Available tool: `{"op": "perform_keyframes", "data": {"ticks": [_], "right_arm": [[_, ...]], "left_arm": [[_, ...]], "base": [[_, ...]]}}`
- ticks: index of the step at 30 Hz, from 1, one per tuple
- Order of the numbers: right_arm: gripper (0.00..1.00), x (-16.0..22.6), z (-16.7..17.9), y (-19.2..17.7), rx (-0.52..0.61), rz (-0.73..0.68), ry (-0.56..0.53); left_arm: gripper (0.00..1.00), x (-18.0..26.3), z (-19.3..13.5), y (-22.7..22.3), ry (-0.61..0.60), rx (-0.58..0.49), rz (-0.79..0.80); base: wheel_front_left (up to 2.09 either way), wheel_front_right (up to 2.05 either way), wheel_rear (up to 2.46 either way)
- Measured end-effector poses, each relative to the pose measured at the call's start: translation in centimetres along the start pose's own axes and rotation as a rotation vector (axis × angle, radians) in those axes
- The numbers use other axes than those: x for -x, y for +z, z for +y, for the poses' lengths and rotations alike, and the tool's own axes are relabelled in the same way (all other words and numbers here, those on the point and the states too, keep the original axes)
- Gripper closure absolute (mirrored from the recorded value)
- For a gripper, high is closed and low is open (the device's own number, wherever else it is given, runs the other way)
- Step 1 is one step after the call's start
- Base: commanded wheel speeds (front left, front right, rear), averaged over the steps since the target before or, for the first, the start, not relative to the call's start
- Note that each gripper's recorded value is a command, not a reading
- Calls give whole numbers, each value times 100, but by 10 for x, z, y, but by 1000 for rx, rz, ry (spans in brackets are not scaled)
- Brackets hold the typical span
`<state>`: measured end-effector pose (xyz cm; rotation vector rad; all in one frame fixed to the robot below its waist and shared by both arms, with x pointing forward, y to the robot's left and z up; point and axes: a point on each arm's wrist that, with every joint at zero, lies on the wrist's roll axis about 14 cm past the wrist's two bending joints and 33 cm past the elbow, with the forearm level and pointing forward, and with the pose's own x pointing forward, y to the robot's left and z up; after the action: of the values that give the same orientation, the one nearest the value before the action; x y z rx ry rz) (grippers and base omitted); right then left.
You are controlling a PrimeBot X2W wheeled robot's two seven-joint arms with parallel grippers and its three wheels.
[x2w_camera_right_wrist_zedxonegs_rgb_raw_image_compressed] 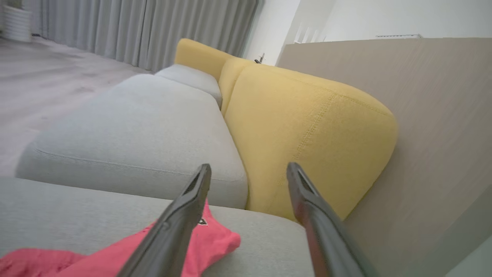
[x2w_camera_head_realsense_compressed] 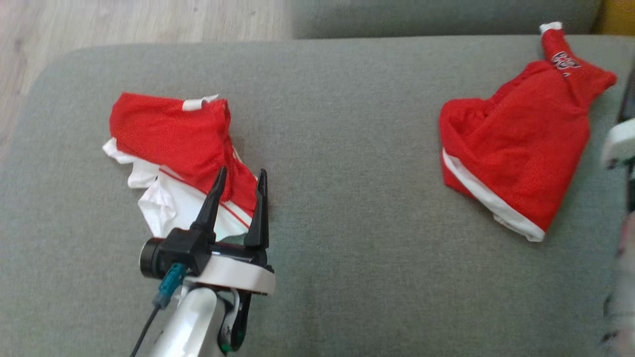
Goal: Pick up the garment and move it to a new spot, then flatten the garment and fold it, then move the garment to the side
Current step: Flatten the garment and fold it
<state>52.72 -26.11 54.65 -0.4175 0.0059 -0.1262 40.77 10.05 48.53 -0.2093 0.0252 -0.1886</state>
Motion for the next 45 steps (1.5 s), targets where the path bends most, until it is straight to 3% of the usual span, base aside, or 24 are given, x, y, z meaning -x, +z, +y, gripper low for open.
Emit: {"op": "perform_keyframes", "data": {"ticks": [9,14,21,27,40,42,45], "right_arm": [[0,67,45,-12,-200,-46,76],[0,95,99,-28,-349,6,223],[0,91,127,-27,-362,34,298],[0,64,162,-29,-328,131,386],[0,36,227,-94,-278,479,501],[100,28,232,-96,-298,497,500],[100,18,236,-90,-310,467,502]], "left_arm": [[0,11,-7,3,-11,4,-9],[0,10,0,0,8,8,-2],[0,9,8,-9,29,11,24],[0,10,17,-18,55,10,51],[0,11,45,-30,130,3,91],[0,10,48,-32,139,1,94],[0,8,50,-29,144,-4,88]], "base": [[0,0,0],[0,0,0],[0,0,0],[0,0,0],[0,0,0],[0,0,0],[0,0,0]]}}
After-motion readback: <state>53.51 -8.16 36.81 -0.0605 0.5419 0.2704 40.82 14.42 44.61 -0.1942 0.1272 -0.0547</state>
